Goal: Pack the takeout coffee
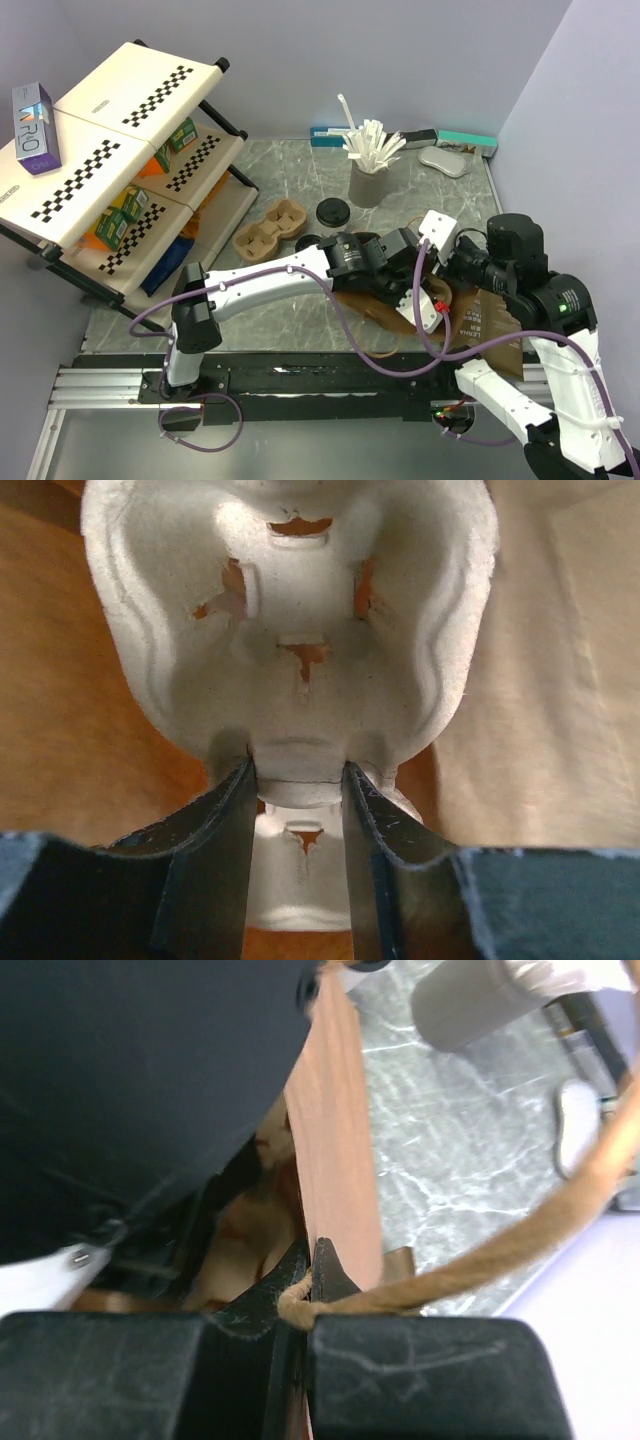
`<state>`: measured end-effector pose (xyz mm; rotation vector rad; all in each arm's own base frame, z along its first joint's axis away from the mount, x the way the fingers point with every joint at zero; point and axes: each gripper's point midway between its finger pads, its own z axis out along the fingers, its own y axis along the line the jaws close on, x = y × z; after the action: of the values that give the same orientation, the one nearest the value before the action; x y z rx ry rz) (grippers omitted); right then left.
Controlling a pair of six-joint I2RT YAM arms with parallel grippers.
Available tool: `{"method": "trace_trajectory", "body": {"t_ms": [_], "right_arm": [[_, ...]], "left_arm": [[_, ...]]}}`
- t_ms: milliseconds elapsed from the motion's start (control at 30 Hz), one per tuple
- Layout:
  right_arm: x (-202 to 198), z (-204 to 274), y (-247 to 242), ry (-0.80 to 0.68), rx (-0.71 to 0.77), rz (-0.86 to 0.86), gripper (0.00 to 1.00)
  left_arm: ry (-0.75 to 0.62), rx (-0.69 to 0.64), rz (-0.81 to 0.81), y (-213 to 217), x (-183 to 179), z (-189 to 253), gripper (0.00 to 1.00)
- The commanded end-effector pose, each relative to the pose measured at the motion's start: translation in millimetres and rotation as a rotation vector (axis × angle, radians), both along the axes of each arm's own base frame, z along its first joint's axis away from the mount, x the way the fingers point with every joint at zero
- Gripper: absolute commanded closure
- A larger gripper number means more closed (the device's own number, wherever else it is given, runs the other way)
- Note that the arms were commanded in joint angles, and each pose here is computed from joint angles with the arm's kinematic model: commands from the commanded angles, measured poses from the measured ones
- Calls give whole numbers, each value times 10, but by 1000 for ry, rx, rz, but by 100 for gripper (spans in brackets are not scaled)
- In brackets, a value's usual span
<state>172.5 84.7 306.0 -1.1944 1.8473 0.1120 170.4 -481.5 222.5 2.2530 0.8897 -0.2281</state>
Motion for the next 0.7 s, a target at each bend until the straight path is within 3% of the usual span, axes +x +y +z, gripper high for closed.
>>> {"method": "trace_trajectory", "body": {"t_ms": [0, 333, 667], "right_arm": [[-10, -5, 87, 21, 44, 13, 100], [-74, -43, 45, 56, 40, -13, 100], [-69, -47, 107, 84, 69, -6, 100]], "left_arm": [[-60, -111, 126, 7, 191, 252, 99], [-118, -250, 369, -5, 470, 257, 99], [-83, -192, 442, -39, 475, -34, 99]]}}
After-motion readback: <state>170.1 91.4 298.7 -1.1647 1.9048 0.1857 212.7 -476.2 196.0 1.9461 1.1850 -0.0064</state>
